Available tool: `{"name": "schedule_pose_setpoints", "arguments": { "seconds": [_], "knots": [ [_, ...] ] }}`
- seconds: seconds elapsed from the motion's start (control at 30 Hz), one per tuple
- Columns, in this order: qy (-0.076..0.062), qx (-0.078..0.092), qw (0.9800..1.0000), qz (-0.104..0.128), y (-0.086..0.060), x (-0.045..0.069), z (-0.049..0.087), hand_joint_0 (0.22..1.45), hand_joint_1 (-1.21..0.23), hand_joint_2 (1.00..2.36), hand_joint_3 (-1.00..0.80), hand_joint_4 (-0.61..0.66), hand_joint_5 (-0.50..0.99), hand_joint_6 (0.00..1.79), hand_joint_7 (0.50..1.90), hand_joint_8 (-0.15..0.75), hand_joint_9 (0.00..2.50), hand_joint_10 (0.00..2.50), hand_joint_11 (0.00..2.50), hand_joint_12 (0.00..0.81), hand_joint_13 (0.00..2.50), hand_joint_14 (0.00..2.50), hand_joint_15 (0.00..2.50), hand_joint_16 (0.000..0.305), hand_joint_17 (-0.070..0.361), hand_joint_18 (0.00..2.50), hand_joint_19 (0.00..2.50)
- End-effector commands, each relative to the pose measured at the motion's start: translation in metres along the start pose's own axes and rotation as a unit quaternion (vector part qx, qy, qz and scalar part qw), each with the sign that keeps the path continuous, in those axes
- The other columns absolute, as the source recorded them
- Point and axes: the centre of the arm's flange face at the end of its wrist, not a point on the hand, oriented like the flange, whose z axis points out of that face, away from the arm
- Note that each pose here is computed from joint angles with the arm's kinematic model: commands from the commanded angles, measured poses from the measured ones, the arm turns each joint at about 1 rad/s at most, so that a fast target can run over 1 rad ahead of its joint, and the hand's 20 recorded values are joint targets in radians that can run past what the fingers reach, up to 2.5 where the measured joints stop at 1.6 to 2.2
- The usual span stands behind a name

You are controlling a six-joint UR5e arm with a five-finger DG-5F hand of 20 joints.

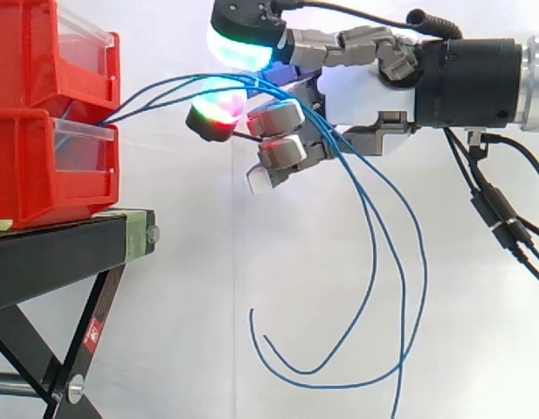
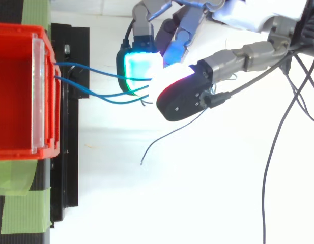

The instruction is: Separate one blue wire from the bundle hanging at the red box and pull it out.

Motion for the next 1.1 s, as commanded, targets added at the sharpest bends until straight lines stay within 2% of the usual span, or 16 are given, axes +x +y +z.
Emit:
{"name": "schedule_pose_setpoints", "arguments": {
  "seconds": [0.0,0.3,0.6,0.73,0.87,1.07],
  "knots": [
    [0.001,0.0,1.0,0.0,0.0001,0.0005,-0.0001,0.53,-0.61,1.01,-0.41,0.18,-0.17,0.85,0.96,0.332,1.36,0.01,1.58,0.483,1.35,0.02,1.23,0.055,0.123,0.83,0.62],
    [0.0,0.001,1.0,0.0,-0.0002,-0.0004,-0.0002,0.6,-0.72,1.02,-0.32,0.18,-0.17,0.86,1.01,0.311,1.37,0.01,1.6,0.447,1.34,0.02,1.25,0.051,0.115,0.82,0.62],
    [0.0,-0.001,1.0,0.0,0.0009,0.0003,0.0004,0.61,-0.76,1.02,-0.18,0.11,-0.17,0.89,0.99,0.315,1.4,0.01,1.65,0.458,1.36,0.02,1.27,0.05,0.112,0.86,0.63],
    [0.0,0.0,1.0,0.0,-0.0001,-0.0004,-0.0001,0.59,-0.78,1.02,-0.11,0.12,-0.18,0.89,0.99,0.309,1.36,0.01,1.64,0.459,1.33,0.02,1.26,0.052,0.116,0.83,0.62],
    [0.0,0.0,1.0,0.0,-0.0001,-0.0004,-0.0001,0.59,-0.81,1.02,-0.07,0.19,-0.19,0.9,0.96,0.338,1.3,0.01,1.59,0.494,1.32,0.02,1.22,0.059,0.133,0.83,0.58],
    [0.001,0.0,1.0,0.0,-0.0006,0.0008,0.0002,0.56,-0.84,1.02,-0.12,0.2,-0.21,0.89,0.97,0.342,1.17,0.01,1.58,0.499,1.24,0.02,1.2,0.062,0.14,0.77,0.57]
  ]
}}
